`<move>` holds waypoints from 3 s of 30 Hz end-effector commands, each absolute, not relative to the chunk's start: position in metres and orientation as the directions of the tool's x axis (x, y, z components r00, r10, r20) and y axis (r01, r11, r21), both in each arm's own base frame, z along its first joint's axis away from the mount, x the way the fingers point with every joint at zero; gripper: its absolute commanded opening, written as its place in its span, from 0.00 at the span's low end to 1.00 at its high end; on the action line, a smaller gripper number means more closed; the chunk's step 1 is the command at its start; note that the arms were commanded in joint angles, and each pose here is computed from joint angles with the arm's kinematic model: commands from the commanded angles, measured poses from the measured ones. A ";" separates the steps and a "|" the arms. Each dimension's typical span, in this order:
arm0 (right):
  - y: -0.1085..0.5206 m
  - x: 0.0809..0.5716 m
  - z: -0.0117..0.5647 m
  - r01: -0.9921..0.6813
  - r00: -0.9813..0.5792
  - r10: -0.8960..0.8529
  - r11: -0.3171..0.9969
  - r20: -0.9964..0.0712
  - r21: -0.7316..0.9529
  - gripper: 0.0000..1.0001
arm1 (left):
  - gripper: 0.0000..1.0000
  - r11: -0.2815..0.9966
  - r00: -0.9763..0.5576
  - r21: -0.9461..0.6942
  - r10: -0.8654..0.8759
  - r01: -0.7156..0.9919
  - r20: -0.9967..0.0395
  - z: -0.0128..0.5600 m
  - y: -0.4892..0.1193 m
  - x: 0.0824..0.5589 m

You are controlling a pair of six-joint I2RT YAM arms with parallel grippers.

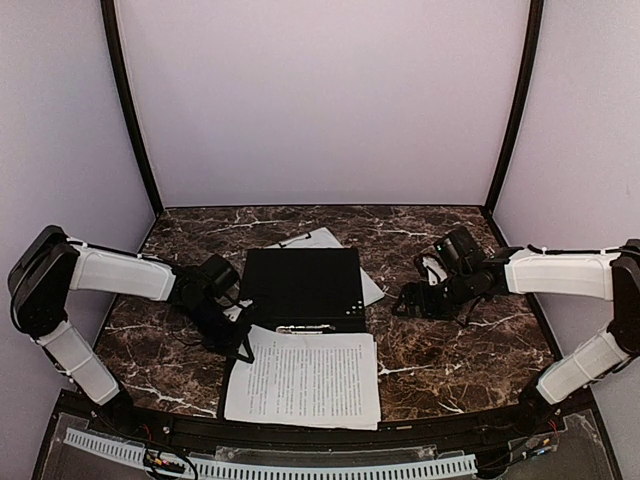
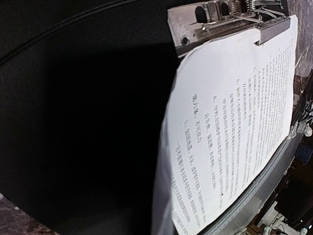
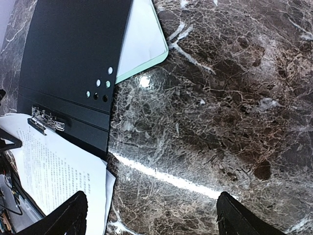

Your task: Put the files into the folder

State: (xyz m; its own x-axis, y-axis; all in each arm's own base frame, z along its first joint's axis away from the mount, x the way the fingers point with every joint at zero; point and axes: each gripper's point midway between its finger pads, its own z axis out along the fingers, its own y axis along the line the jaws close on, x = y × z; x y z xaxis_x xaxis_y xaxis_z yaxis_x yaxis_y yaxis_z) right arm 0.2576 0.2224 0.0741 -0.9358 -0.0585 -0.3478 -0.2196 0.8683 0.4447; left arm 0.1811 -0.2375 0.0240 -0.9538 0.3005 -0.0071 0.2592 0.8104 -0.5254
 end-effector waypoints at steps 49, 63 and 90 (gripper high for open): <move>0.304 0.208 0.048 -0.421 -0.901 -0.306 0.793 -0.309 0.440 0.88 | 0.01 0.848 -0.984 -0.501 0.169 0.174 -0.057 0.026 -0.219 0.194; 0.311 0.203 0.043 -0.428 -0.900 -0.325 0.787 -0.292 0.444 0.88 | 0.01 0.849 -0.984 -0.499 0.168 0.173 -0.055 0.023 -0.217 0.192; 0.316 0.199 0.041 -0.441 -0.895 -0.345 0.781 -0.283 0.442 0.87 | 0.51 0.897 -0.979 -0.395 0.166 0.198 -0.114 0.042 -0.198 0.200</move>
